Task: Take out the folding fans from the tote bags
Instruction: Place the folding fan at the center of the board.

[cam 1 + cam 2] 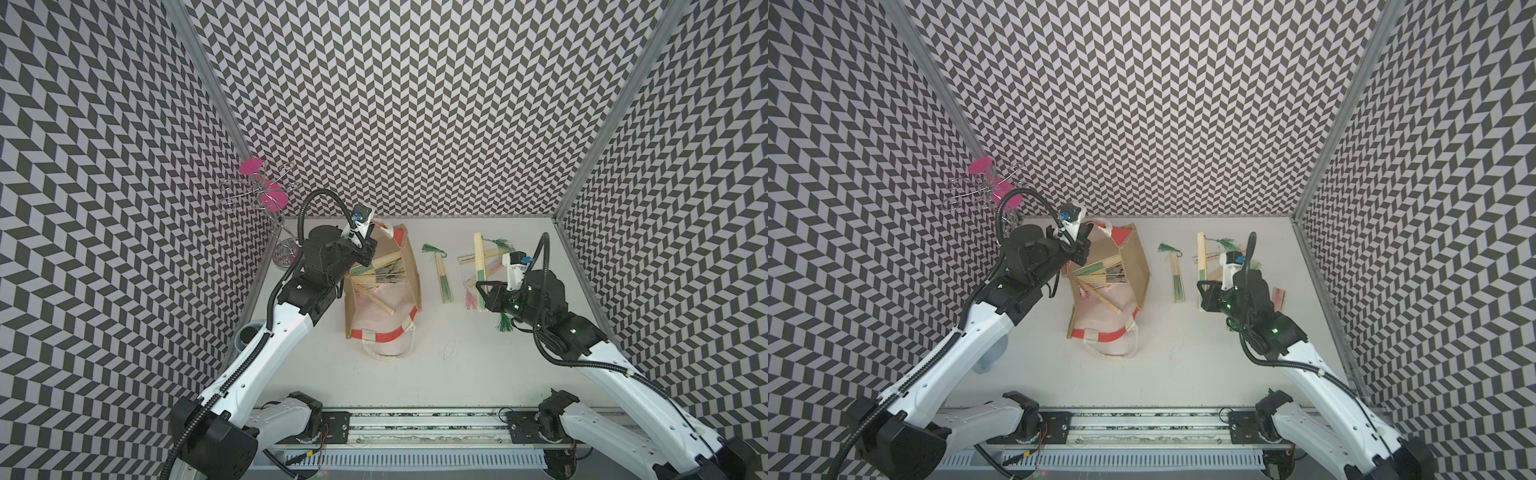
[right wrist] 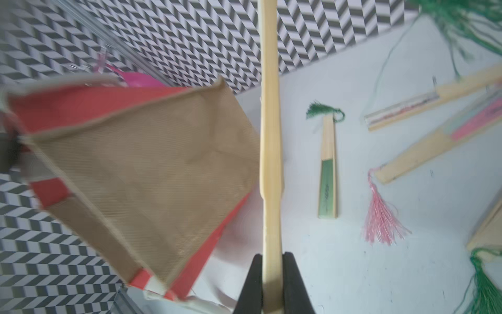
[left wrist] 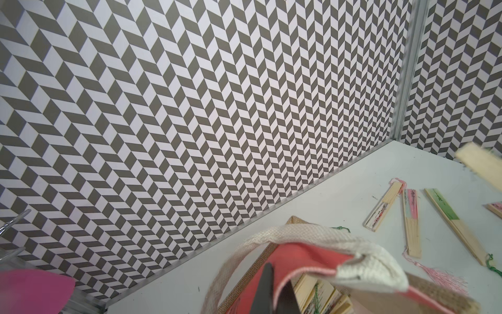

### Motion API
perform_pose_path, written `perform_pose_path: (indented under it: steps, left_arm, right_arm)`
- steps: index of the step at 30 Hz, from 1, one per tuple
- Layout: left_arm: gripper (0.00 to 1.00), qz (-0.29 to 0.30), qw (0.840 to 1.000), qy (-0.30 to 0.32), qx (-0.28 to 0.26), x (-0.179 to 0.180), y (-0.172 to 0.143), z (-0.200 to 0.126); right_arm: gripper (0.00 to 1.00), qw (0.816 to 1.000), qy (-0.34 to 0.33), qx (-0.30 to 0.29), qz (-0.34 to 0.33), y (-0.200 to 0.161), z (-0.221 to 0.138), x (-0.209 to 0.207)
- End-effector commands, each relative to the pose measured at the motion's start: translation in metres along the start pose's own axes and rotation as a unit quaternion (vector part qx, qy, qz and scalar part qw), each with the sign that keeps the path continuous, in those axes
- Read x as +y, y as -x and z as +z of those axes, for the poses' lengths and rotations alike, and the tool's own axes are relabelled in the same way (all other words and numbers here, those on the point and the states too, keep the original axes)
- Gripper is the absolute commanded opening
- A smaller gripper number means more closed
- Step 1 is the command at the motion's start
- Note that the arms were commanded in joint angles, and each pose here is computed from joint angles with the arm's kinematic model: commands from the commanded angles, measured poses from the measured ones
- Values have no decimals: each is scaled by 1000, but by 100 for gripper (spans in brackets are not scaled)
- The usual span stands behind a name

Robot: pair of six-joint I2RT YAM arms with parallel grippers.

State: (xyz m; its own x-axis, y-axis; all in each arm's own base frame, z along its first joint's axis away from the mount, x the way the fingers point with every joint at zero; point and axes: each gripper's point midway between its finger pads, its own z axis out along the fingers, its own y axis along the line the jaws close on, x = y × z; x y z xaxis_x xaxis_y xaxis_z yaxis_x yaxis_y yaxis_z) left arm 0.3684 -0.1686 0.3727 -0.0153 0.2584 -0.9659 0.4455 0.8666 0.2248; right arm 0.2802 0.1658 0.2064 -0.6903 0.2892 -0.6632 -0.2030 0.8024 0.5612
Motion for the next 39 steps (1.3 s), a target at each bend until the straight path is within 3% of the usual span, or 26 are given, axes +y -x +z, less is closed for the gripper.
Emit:
perform_pose_path:
  steps: [1, 12, 26, 31, 39]
  left_arm:
    - [0, -3, 998, 13, -66, 9, 37, -15]
    - [0, -6, 998, 7, -68, 7, 37, -12]
    - [0, -10, 998, 0, -70, 4, 36, -13]
    - [0, -12, 997, -2, -71, 4, 37, -14]
    - [0, -12, 998, -5, -69, 3, 36, -12]
  right_arm:
    - [0, 998, 25, 40, 35, -26, 15, -10]
    - [0, 984, 12, 169, 62, -104, 55, -53]
    - [0, 970, -18, 217, 110, -148, 73, -83]
    - [37, 968, -54, 218, 112, -150, 69, -95]
    - [48, 982, -64, 159, 73, -106, 51, -80]
